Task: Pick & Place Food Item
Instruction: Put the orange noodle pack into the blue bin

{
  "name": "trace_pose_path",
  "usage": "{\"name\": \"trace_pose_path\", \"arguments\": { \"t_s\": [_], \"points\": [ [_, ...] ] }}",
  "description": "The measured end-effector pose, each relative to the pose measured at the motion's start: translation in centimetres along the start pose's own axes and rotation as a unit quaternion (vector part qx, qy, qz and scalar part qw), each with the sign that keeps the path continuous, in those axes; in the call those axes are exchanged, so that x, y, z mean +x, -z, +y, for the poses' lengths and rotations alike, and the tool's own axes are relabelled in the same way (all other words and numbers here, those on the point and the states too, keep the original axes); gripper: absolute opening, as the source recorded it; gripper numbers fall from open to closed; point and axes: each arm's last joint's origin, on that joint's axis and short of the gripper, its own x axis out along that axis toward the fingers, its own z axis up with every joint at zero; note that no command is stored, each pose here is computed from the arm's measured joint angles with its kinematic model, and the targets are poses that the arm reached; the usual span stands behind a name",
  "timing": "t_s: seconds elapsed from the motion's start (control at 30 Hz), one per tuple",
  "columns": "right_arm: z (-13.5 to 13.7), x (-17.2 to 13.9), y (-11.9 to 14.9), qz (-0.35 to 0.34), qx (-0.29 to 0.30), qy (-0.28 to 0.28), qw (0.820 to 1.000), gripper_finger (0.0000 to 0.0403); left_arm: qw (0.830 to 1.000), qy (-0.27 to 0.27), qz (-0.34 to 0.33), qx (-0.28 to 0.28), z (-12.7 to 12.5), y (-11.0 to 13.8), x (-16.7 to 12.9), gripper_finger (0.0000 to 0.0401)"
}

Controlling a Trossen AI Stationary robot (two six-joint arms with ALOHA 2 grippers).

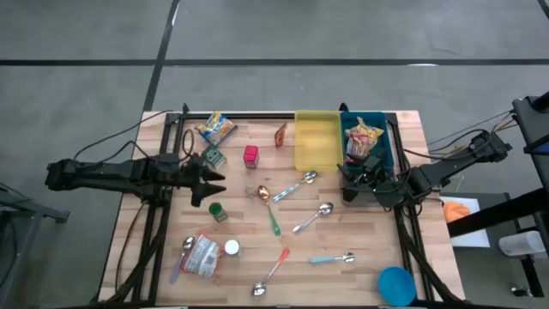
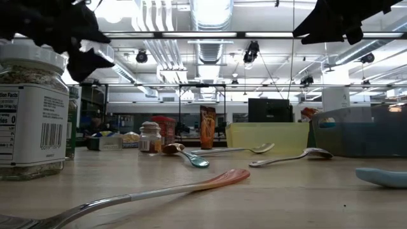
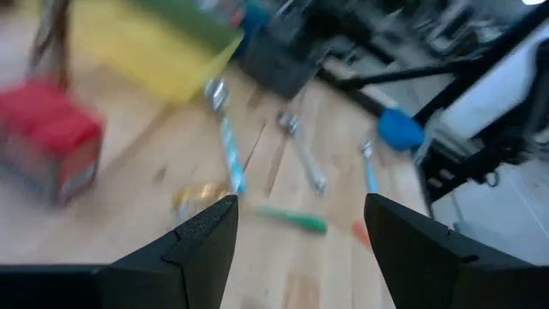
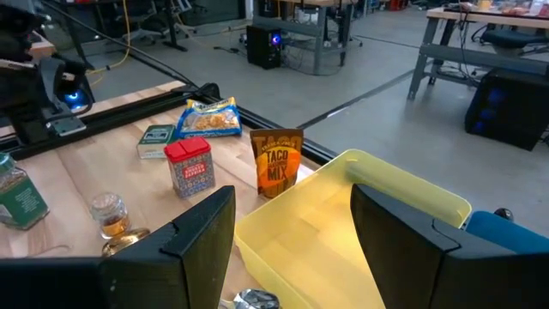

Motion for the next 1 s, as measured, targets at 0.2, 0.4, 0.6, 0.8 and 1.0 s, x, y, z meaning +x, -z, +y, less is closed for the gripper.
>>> {"name": "trace_pose_path", "arguments": {
  "t_s": [0.2,0.4,0.6,0.8,1.0],
  "points": [
    [0.0,0.0,0.0,0.0,0.0,0.0,1.0,0.0231,0.996,-0.047,0.022,-0.075,-1.3,-1.7,-1.5,0.0259],
    [0.0,0.0,0.0,0.0,-0.001,0.0,1.0,0.0231,0.971,-0.133,0.091,-0.178,-2.2,-2.7,-2.3,0.0259],
    [0.0,0.0,0.0,0.0,-0.001,0.0,1.0,0.0231,0.935,-0.187,0.155,-0.258,-3.8,-3.1,-1.3,0.0259],
    [0.0,0.0,0.0,0.0,-0.001,0.0,1.0,0.0231,0.879,-0.267,0.218,-0.329,-6.4,-2.7,-0.5,0.0259],
    [0.0,0.0,0.1,0.001,-0.002,0.0,1.0,0.0231,0.83,-0.331,0.242,-0.379,-9.5,-1.4,-0.1,0.0259]
  ]
}}
